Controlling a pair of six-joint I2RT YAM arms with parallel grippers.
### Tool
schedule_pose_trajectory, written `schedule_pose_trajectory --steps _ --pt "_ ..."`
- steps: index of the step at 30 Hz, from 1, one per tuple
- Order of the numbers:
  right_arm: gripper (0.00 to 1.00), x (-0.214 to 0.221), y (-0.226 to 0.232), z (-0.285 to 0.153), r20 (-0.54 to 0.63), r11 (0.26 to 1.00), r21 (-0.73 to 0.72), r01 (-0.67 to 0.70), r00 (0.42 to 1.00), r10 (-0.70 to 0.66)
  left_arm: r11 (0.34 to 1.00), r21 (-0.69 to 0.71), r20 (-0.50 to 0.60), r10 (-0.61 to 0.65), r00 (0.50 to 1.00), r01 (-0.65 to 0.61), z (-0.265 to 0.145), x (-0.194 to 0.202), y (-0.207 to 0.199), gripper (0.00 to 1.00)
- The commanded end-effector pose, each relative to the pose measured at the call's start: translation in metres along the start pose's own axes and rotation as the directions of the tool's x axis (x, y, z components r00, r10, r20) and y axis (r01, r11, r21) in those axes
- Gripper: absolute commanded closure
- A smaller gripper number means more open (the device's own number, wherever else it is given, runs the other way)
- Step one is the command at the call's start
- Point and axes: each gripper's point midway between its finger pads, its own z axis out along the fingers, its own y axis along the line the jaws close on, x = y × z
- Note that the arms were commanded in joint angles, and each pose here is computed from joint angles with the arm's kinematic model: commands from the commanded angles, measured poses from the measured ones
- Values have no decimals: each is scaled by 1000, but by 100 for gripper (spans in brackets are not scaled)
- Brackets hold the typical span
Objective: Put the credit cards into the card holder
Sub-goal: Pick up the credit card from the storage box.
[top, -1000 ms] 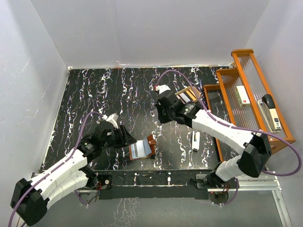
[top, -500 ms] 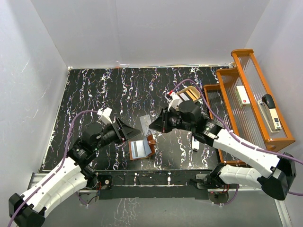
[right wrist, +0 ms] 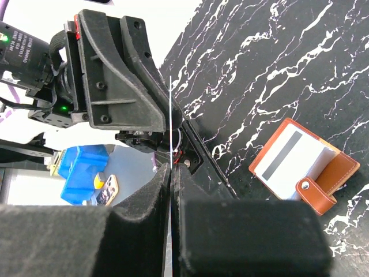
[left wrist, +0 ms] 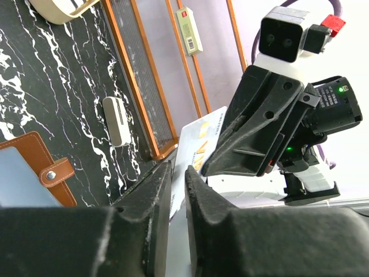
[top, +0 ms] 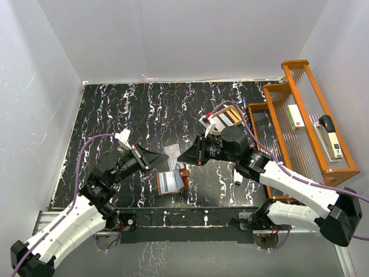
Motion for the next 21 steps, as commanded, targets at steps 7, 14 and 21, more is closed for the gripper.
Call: schedule_pose_trajectory --steps 7,14,21 --pt "96 -9 12 4 33 997 -70 19 999 -17 995 89 20 37 999 -39 -2 -4 -20 100" --pt "100 -7 11 8 20 997 -71 -11 1000 13 992 117 31 50 998 -53 -4 -3 -20 100" --pt "100 -10 35 -1 21 986 -165 -14 1000 18 987 146 38 64 997 -69 -10 -3 -28 70"
